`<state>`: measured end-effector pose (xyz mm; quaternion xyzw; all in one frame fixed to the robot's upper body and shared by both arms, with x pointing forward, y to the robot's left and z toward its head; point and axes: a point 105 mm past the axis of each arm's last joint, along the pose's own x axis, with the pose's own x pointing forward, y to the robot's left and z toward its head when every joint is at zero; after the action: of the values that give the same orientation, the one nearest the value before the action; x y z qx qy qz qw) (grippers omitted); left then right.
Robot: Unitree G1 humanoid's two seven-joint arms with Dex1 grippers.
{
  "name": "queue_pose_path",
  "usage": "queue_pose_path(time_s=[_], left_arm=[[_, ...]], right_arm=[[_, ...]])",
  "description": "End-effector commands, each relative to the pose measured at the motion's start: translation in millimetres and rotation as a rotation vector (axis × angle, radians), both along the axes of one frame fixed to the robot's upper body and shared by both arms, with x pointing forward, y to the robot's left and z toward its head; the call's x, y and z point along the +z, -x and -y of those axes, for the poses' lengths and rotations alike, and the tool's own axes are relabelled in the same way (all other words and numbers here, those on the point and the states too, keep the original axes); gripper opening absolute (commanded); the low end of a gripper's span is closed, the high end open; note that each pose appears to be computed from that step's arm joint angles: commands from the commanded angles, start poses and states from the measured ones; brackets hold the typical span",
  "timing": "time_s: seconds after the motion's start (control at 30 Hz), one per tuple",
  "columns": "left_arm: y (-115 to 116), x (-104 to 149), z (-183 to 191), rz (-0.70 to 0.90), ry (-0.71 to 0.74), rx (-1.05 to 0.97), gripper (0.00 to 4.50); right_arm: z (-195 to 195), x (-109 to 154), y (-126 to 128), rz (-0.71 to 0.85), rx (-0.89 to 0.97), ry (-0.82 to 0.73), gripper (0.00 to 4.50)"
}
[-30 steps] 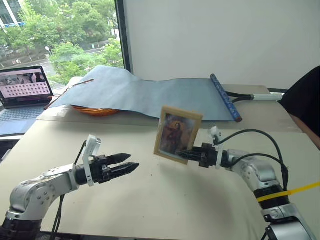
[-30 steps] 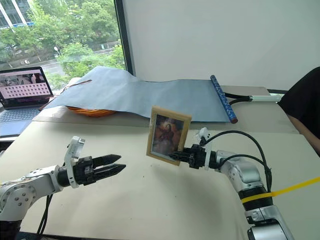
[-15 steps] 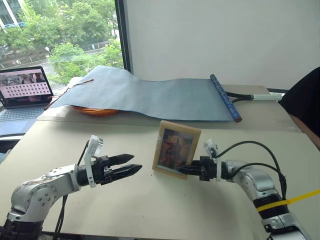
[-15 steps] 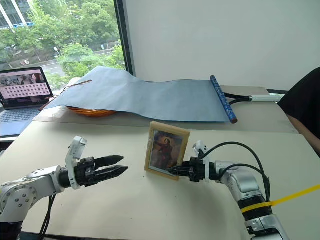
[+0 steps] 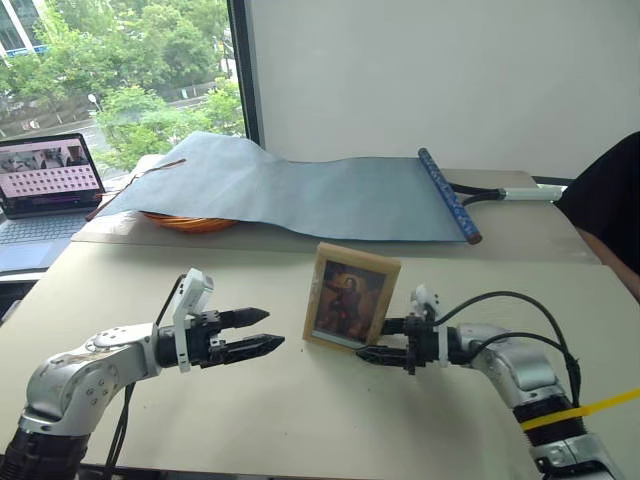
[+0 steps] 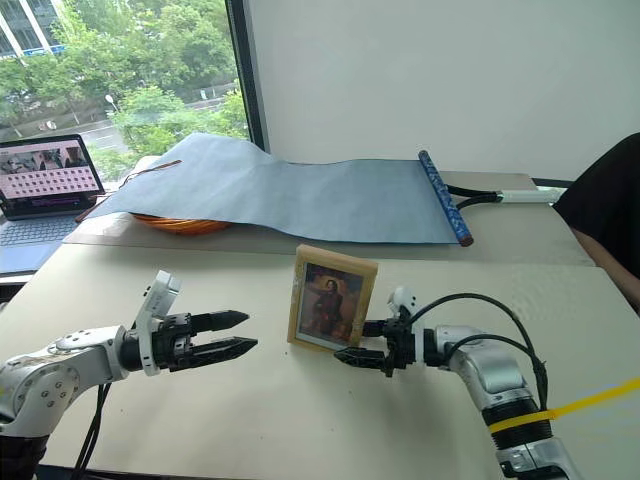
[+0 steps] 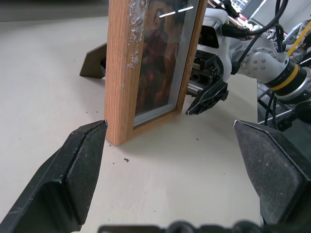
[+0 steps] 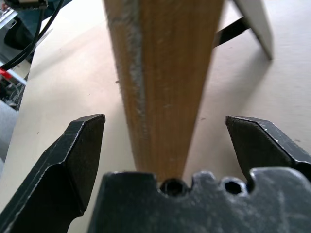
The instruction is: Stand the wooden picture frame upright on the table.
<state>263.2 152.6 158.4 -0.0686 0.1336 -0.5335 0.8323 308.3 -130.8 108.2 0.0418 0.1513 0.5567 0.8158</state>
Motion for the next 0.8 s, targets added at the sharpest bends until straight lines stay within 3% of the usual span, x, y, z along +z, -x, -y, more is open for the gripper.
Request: queue_pose_path(time_s=[0.03,0.13,0.23,0.5,0.8], left_arm=[[-13.7,-1.3,-12.7,0.120,-0.112,0.117,4.50],[-33.0,-7.7,-30.5,0.242,-0.244,0.271,4.50],[-41.1,-11.9,-40.5,0.331,-0.345,0.323,4.50],[-39.2,-2.8,-50.1,0.401,-0.340,0.348,4.50],[-27.8,-1.1,-37.3,0.364,-0.252,0.390,4.50]], right_arm=[[60.2,37.0,3.4,0.113,-0.188,-0.026,4.44],[88.4,42.7,5.7,0.274,-0.296,0.117,4.44],[101.9,52.2,11.3,0.309,-0.356,0.134,4.44],[67.9,51.0,31.8,0.386,-0.356,0.136,4.44],[66.5,43.9,28.9,0.386,-0.375,0.142,4.44]])
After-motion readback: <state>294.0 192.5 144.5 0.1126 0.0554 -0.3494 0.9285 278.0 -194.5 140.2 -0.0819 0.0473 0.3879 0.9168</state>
